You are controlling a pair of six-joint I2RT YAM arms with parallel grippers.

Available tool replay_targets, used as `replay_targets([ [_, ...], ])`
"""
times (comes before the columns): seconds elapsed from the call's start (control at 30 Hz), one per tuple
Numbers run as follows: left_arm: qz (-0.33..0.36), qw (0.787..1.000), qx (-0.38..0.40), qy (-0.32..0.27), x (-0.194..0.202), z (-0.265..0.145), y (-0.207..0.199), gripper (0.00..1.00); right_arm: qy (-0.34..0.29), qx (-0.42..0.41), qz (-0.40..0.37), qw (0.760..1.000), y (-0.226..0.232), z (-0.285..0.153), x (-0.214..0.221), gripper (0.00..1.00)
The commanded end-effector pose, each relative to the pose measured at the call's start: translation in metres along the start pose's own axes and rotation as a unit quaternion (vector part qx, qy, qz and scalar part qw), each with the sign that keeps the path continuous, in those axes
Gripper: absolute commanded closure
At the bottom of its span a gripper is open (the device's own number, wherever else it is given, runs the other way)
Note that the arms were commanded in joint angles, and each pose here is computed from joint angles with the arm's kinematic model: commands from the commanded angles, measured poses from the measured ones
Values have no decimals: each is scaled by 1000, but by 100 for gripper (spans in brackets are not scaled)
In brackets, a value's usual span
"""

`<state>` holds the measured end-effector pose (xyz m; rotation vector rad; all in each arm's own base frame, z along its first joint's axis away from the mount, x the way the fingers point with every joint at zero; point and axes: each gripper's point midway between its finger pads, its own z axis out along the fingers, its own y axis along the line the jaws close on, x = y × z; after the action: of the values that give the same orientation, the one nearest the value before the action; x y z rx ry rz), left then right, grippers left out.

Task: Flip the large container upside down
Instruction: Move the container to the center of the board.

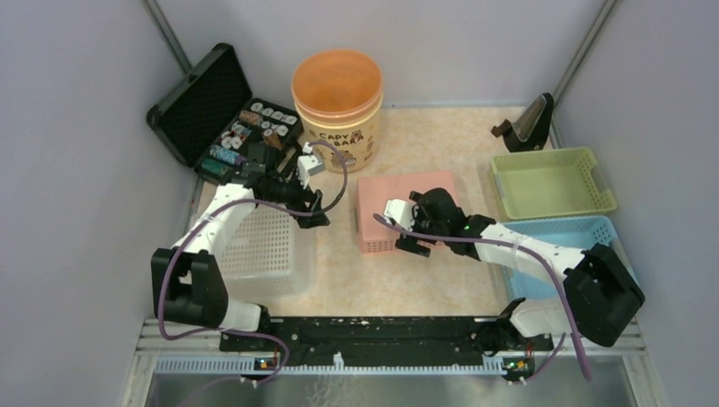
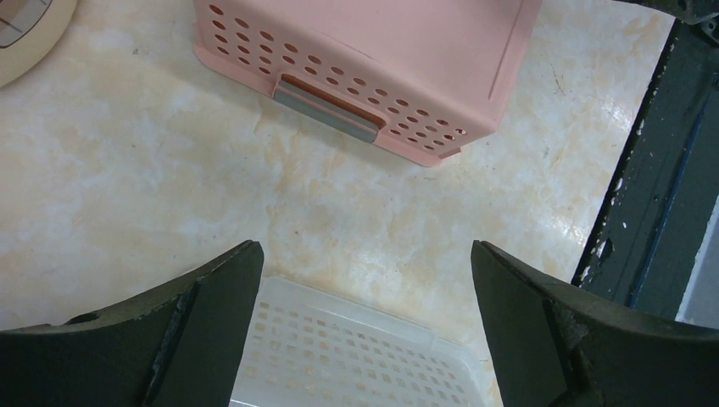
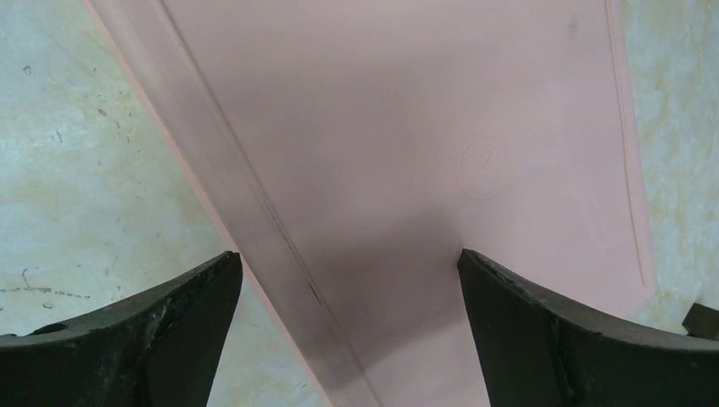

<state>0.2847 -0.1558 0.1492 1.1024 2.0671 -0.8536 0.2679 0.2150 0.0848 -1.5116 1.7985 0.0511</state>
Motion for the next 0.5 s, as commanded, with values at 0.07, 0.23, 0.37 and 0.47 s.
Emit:
replay_targets([
  [0.07, -4, 999, 13, -36, -4, -13, -1, 1, -3, 43, 41, 998, -35, 1, -9, 2],
  [0.23, -8, 999, 14, -43, -6, -16, 0, 1, 18, 44, 56, 997, -42, 5, 3, 5],
  [0.37, -9, 999, 14, -46, -6, -17, 0, 1, 35, 46, 69, 996, -51, 8, 13, 6],
  [0.47, -11, 999, 14, -48, -6, -17, 0, 1, 48, 52, 85, 994, -62, 10, 22, 7],
])
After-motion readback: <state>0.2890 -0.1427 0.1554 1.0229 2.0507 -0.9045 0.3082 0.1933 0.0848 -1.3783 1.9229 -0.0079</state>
